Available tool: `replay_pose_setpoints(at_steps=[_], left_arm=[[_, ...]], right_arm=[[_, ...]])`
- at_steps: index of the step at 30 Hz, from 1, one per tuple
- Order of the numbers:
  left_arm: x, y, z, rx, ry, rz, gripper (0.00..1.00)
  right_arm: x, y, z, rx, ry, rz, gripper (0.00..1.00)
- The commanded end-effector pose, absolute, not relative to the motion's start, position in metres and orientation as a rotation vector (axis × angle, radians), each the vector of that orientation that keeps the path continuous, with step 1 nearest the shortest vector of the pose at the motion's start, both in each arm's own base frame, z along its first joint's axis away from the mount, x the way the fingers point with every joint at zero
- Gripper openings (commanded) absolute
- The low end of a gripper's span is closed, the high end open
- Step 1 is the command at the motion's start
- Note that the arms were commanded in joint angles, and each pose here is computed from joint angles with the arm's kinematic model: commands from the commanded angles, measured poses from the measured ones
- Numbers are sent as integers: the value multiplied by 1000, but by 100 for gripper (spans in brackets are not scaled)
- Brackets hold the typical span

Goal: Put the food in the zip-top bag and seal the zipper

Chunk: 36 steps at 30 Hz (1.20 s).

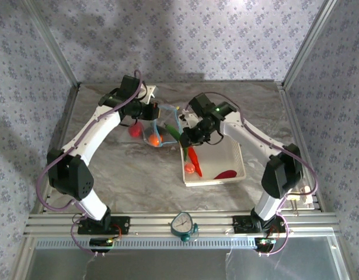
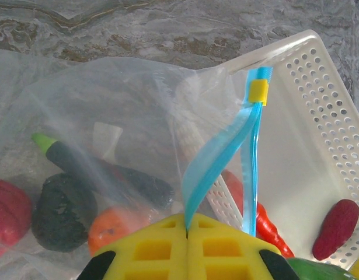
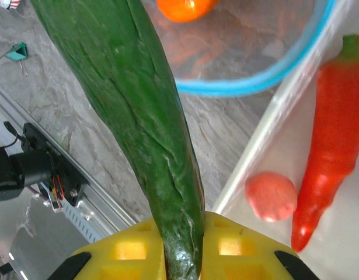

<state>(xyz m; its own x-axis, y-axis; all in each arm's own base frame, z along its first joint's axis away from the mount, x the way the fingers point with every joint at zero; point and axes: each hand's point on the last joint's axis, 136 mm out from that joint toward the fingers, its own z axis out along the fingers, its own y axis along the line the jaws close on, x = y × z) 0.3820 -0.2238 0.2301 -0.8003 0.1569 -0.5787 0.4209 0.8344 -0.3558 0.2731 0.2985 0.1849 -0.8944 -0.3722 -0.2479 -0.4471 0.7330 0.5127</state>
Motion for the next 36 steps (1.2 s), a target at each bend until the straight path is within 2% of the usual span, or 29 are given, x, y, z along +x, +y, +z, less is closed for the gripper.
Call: replay_pose_setpoints(at_steps=[1, 10, 16, 24, 27, 32, 36], left_arm=[[378, -229, 240, 462, 2431, -654, 3], [376, -231, 244, 476, 2425, -664, 3], [376, -232, 244, 476, 2425, -670, 3], [376, -232, 242, 474, 2436, -673, 3], [376, -233, 242, 473, 2433, -676, 3], [376, -233, 246, 476, 2426, -678, 3], [377, -230, 248, 472, 2425, -661, 3]], right_arm=[[289, 308, 183, -671, 2805, 900, 17], [338, 327, 162, -542, 2781, 808, 18], [370, 338, 165, -440, 2678, 757, 19], [392, 354, 172, -382, 2607, 762, 21], [396, 358, 171, -374, 2597, 731, 30], [397, 362, 170, -380, 2593, 721, 35], [394, 359, 175, -388, 2587, 699, 43]])
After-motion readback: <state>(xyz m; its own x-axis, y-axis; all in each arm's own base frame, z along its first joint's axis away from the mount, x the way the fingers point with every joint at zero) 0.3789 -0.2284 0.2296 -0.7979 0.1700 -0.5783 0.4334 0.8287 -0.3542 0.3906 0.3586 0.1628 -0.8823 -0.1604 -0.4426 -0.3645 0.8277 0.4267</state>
